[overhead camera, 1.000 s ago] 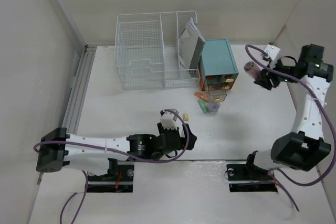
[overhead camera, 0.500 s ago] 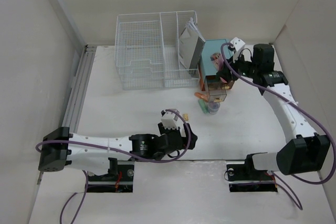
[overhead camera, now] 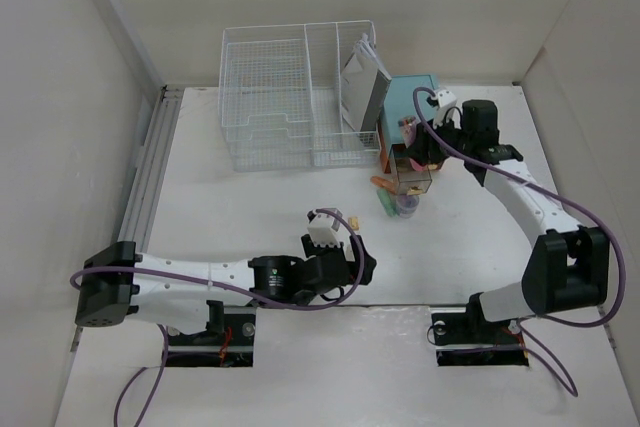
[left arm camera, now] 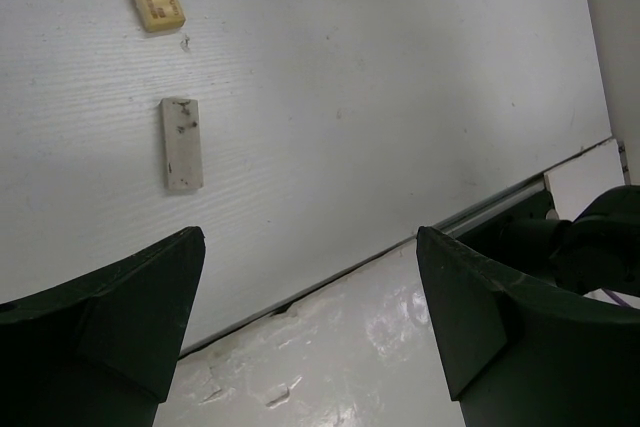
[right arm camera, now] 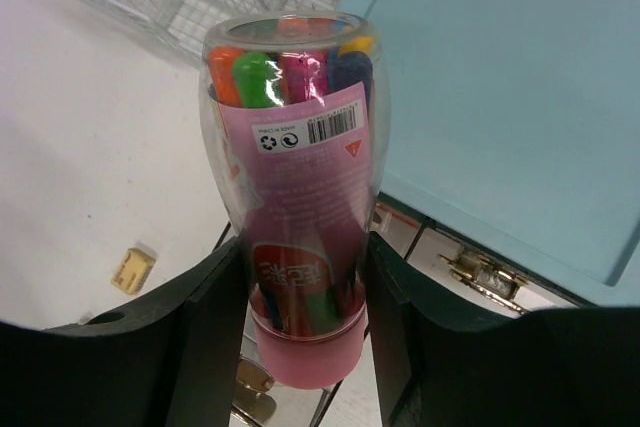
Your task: Organize the desk
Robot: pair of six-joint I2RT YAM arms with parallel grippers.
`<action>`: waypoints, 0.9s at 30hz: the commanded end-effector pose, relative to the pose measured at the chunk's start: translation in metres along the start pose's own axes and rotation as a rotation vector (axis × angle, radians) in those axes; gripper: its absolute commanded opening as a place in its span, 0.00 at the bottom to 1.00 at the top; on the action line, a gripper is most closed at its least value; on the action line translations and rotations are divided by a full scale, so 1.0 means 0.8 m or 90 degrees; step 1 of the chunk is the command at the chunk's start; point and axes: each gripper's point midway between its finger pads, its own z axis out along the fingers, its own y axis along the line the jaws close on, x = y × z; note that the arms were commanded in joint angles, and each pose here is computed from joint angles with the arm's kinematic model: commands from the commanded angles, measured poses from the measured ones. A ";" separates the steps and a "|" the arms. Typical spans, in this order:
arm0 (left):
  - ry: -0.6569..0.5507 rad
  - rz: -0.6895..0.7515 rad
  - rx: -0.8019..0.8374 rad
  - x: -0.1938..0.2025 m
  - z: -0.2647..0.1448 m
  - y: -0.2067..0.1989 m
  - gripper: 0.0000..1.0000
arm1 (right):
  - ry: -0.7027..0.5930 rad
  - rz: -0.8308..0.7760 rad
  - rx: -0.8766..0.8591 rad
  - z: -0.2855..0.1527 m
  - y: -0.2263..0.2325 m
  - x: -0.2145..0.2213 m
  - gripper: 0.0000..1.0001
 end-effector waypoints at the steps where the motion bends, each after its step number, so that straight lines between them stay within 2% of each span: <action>1: -0.020 -0.026 0.024 -0.013 -0.004 -0.017 0.84 | -0.063 -0.028 0.015 0.003 -0.004 -0.034 0.00; 12: -0.019 -0.037 0.023 -0.010 -0.010 -0.002 0.84 | 0.038 -0.028 0.018 -0.002 0.003 0.021 0.00; 27: -0.021 -0.040 0.027 -0.010 -0.011 -0.001 0.84 | 0.072 -0.057 0.026 -0.034 0.039 0.037 0.00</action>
